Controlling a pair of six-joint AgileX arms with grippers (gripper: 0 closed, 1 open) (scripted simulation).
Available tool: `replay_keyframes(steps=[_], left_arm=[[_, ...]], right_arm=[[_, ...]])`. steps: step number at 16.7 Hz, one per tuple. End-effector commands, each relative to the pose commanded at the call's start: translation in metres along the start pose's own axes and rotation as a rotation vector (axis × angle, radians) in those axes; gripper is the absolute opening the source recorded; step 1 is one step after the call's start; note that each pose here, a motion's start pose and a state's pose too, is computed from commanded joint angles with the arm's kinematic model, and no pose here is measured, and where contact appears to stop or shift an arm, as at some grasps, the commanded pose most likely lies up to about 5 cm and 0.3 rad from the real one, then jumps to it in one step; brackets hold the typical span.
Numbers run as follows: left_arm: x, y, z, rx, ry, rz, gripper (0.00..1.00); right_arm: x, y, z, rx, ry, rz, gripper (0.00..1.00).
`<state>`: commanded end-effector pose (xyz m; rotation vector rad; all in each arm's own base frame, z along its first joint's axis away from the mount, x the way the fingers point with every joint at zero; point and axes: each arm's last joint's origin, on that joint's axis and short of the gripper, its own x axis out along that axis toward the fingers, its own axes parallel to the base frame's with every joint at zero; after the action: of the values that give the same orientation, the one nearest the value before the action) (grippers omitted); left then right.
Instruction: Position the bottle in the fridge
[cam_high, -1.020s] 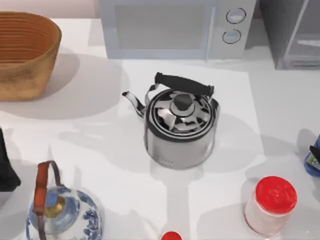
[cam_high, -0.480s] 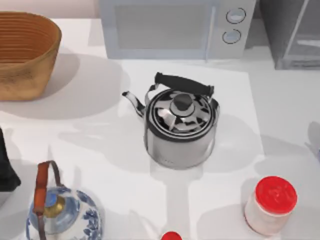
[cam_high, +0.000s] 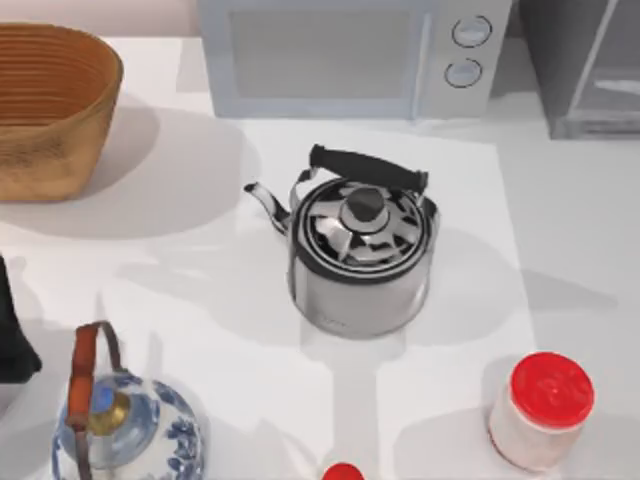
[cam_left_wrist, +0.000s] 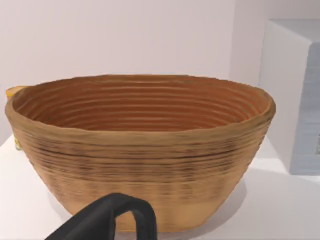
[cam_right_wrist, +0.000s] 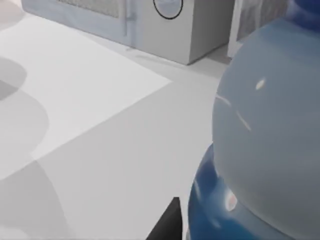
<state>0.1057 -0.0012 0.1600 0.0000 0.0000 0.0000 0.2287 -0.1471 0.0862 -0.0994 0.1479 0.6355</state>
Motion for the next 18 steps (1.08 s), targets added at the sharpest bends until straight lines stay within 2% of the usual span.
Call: replay_keyframes(steps=[5, 10, 15, 16, 18], left_arm=[[0.000, 0.000, 0.000, 0.000, 0.000, 0.000, 1.00], [0.000, 0.000, 0.000, 0.000, 0.000, 0.000, 1.00], [0.000, 0.000, 0.000, 0.000, 0.000, 0.000, 1.00], [0.000, 0.000, 0.000, 0.000, 0.000, 0.000, 1.00], [0.000, 0.000, 0.000, 0.000, 0.000, 0.000, 1.00]], right_arm=[[-0.016, -0.006, 0.005, 0.038, -0.011, 0.060, 0.01], [-0.016, -0.004, 0.010, 0.024, -0.054, 0.128, 0.01], [-0.016, -0.003, 0.011, 0.021, -0.060, 0.136, 0.01], [0.006, 0.005, 0.020, -0.015, -0.065, 0.223, 0.01], [0.006, 0.007, 0.020, 0.001, -0.055, 0.220, 0.01]])
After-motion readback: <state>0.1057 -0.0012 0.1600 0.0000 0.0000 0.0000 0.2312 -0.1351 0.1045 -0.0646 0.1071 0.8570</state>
